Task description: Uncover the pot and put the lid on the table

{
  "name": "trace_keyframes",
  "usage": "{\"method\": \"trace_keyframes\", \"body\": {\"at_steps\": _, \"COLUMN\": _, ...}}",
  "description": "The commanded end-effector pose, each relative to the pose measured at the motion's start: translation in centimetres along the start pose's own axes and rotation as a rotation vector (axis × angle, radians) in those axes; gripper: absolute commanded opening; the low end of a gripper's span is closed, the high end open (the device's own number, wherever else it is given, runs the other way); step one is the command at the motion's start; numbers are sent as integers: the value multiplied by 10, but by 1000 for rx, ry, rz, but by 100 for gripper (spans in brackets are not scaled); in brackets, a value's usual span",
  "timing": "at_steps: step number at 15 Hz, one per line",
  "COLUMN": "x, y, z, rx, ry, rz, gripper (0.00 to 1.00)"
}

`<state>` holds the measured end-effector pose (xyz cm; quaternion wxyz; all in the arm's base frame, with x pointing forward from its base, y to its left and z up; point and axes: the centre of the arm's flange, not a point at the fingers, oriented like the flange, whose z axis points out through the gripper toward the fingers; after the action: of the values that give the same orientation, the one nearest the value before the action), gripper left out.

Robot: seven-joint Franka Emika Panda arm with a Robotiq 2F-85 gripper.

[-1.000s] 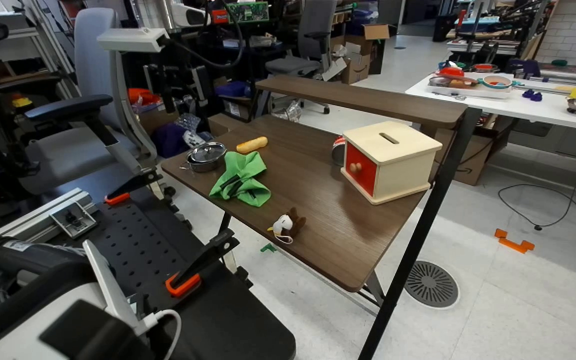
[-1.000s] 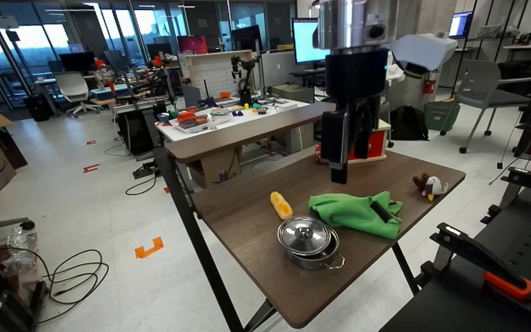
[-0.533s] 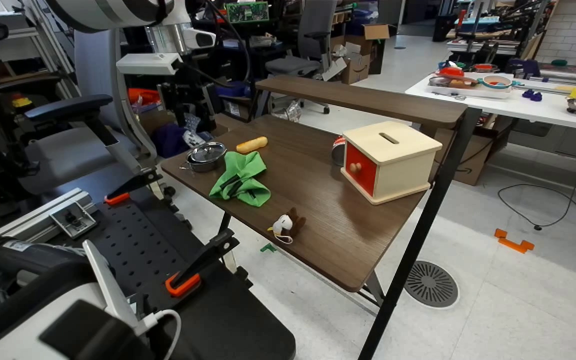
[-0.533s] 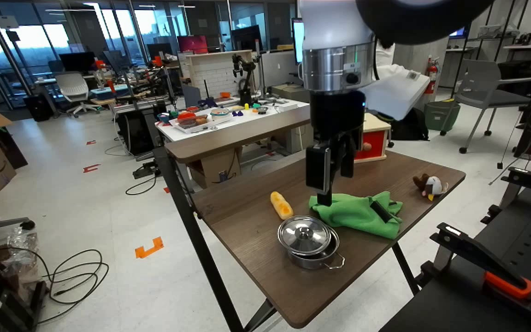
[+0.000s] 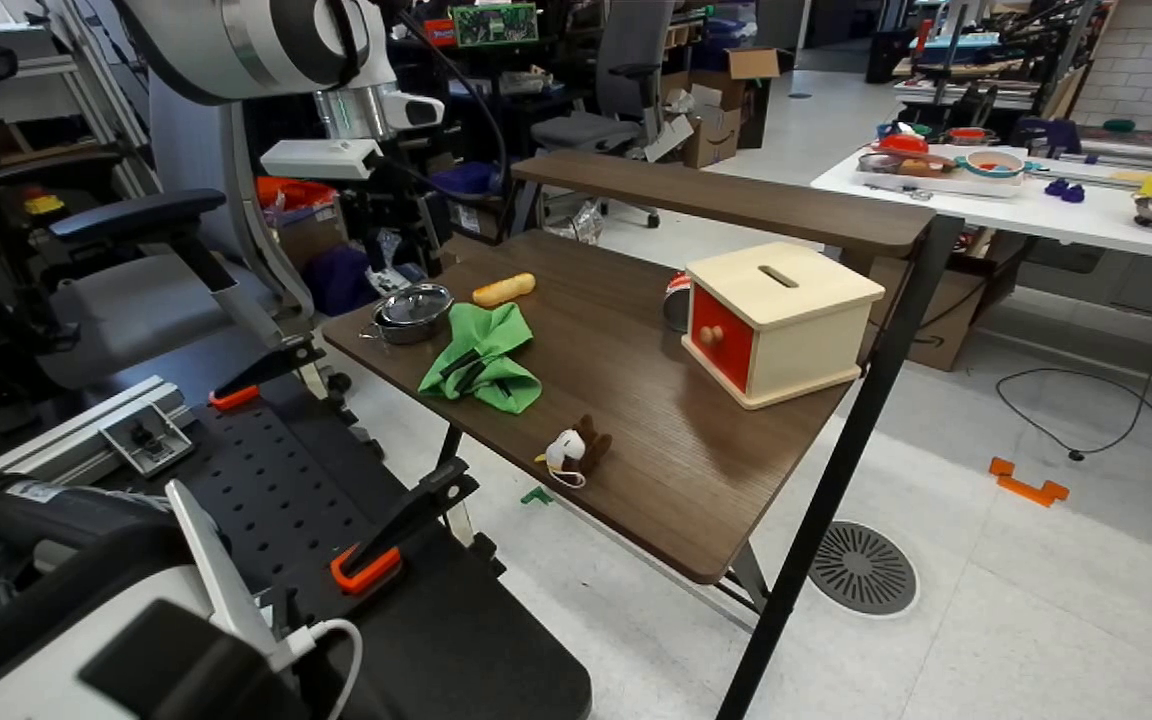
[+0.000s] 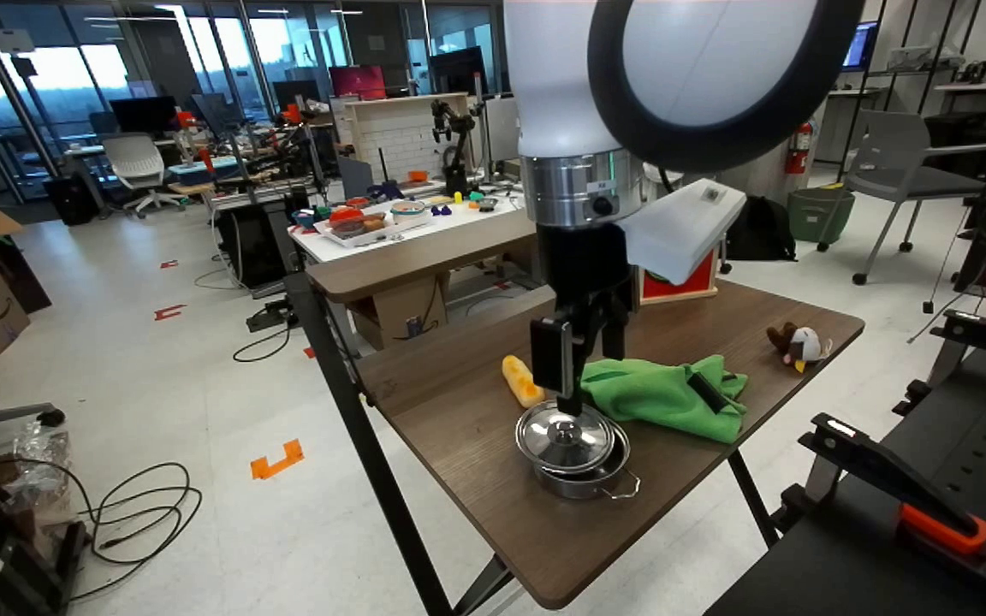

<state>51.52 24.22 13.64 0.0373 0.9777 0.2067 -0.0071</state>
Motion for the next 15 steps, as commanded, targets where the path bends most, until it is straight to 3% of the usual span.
{"method": "trace_keyframes", "body": {"at_steps": 1, "x": 15, "y": -11, "z": 13, "rx": -19, "ry": 12, "rz": -14, "gripper": 100}}
{"method": "trace_keyframes", "body": {"at_steps": 8, "x": 26, "y": -21, "z": 28, "rx": -29, "ry": 5, "rz": -29, "gripper": 98}}
{"method": "trace_keyframes", "body": {"at_steps": 10, "x": 29, "y": -22, "z": 32, "rx": -29, "ry": 1, "rz": -36, "gripper": 93}}
{"method": "trace_keyframes", "body": {"at_steps": 11, "x": 30, "y": -23, "z": 33, "rx": -28, "ry": 1, "rz": -38, "gripper": 76}}
{"method": "trace_keyframes", "body": {"at_steps": 15, "x": 33, "y": -24, "z": 36, "rx": -27, "ry": 0, "rz": -42, "gripper": 45}}
